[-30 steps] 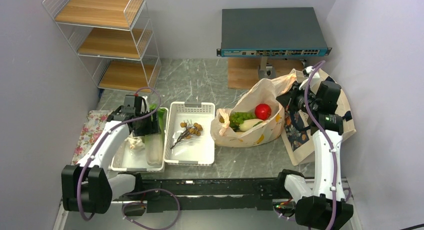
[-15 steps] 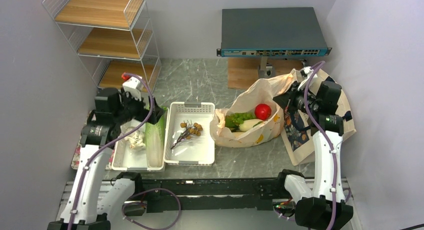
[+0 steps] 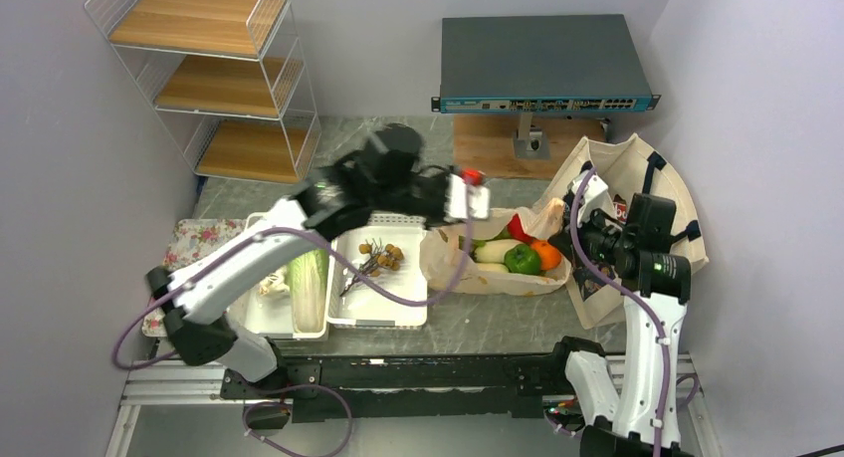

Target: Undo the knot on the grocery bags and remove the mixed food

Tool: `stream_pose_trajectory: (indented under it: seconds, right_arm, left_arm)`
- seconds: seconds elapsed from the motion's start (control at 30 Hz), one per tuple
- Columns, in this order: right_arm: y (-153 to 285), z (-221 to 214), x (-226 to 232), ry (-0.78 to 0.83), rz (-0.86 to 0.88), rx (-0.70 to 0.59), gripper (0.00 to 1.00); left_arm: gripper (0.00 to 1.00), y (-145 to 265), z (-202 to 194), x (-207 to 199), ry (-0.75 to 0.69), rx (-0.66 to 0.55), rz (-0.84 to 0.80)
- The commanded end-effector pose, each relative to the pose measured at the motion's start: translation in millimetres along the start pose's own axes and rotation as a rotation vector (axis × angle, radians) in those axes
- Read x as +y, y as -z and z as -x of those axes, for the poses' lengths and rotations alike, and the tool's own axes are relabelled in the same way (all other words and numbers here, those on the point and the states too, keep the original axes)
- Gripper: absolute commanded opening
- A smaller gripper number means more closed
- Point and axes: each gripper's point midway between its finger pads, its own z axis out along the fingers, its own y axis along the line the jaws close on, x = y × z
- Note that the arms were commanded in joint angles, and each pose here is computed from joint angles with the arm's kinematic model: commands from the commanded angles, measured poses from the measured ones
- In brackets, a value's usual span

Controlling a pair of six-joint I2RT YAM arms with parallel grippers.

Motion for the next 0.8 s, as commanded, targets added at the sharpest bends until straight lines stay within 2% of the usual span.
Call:
stream_pose_trajectory:
  seconds: [0.0, 0.07, 0.13, 0.17, 0.23, 0.37, 0.47, 0.57, 0.7, 0.77]
  right_arm:
    - [13, -21, 0, 0.1, -0.065, 0.069, 0.0]
    - [17, -20, 1, 0.11, -0.084, 0.063, 0.0]
    - [19, -19, -1, 0.096, -0.097, 0.069, 0.0]
    - [20, -19, -2, 0.087, -0.106, 0.074, 0.0]
    - [21, -17, -4, 0.068, -0.123, 0.074, 0.0]
    - [20, -12, -5, 0.036, -0.133, 0.045, 0.0]
    - [20, -13, -8, 0.037, -0.143, 0.055, 0.0]
    - [23, -18, -4, 0.087, -0.128, 0.078, 0.0]
    - [27, -27, 8, 0.178, -0.085, 0.092, 0.0]
    - [28, -30, 11, 0.21, -0.071, 0.094, 0.0]
  left_arm:
    - [0.28, -65, 10, -13, -0.191, -0.002, -0.044]
    - [0.22, -93, 2, -24, -0.233, -0.006, -0.064]
    - [0.13, -114, -26, -44, -0.308, 0.059, -0.128]
    - [0.11, -120, -46, -56, -0.331, 0.098, -0.165]
    - [0.07, -120, -83, -77, -0.34, 0.16, -0.218]
    - [0.07, -105, -154, -124, -0.417, 0.276, -0.346]
    - [0.12, -102, -188, -140, -0.37, 0.37, -0.396]
    - [0.18, -104, -201, -149, -0.321, 0.41, -0.43]
    - [0.42, -113, -179, -135, -0.232, 0.343, -0.348]
    - [0.46, -115, -153, -113, -0.149, 0.256, -0.27]
